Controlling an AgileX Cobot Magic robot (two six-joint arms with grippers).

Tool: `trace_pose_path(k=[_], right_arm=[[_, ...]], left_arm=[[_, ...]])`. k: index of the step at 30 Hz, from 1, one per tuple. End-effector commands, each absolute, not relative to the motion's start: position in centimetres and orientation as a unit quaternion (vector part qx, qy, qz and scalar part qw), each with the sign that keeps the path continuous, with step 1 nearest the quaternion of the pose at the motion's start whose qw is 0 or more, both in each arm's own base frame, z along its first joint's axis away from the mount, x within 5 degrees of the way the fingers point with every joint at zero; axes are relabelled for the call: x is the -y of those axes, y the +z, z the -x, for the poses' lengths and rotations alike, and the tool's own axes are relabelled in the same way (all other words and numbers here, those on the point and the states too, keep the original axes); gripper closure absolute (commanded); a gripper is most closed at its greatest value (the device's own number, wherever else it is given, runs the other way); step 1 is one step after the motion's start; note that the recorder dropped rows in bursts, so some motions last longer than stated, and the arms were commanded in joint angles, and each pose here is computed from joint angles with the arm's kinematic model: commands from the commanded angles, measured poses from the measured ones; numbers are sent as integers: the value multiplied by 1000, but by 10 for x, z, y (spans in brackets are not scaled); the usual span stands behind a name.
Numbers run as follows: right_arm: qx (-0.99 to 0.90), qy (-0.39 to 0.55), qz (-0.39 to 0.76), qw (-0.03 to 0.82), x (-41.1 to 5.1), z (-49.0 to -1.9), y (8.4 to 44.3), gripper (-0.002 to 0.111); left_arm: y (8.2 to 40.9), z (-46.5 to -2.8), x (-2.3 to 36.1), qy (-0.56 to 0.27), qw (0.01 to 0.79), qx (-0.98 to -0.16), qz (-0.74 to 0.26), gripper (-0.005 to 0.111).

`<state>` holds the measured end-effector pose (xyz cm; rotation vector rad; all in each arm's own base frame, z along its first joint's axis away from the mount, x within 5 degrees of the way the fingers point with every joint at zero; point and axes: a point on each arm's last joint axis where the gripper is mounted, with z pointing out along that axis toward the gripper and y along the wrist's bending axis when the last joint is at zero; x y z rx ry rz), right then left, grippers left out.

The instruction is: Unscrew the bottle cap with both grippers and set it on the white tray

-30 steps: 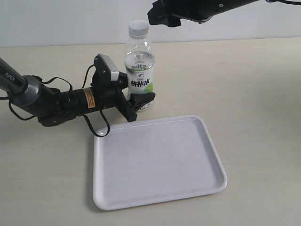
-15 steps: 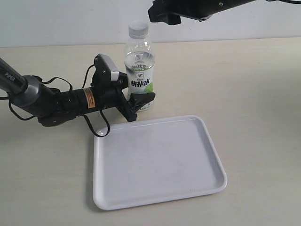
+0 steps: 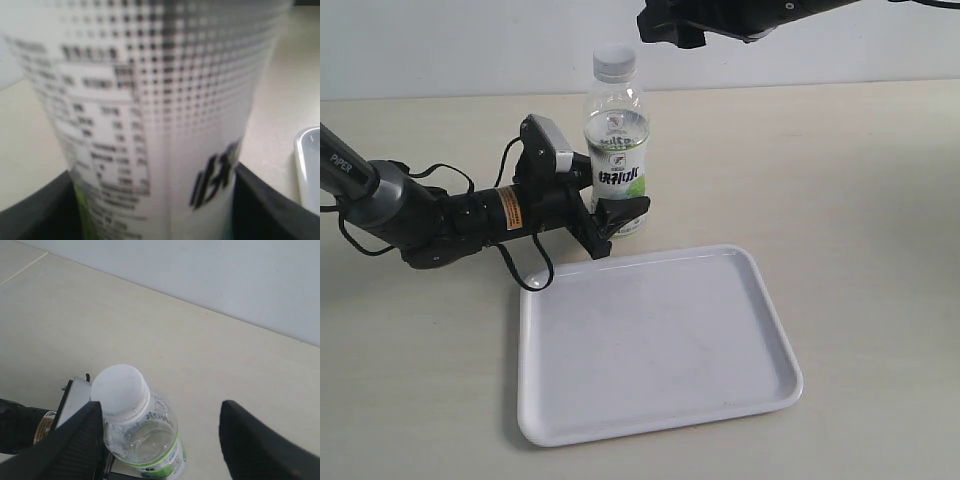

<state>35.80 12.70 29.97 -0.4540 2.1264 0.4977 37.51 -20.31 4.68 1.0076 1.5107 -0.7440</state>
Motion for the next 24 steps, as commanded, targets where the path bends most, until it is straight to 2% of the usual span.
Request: trace_pose_path(k=[1, 11, 16, 20, 24], right_arm=[[-852, 199, 188, 447, -127, -357, 305, 44], [-850, 194, 204, 446, -128, -356, 305, 44], [-846, 190, 230, 442, -130, -359, 298, 36], [-848, 207, 225, 434, -134, -366, 285, 36], [-825, 226, 252, 452, -140, -366, 288, 36]], left_arm=[[50, -376, 205, -310, 556, -642, -427, 107], [50, -376, 205, -310, 556, -642, -427, 107], [50, -376, 205, -310, 556, -642, -427, 107], [50, -376, 205, -310, 556, -642, -427, 107], [50, -376, 205, -310, 556, -642, -427, 107]])
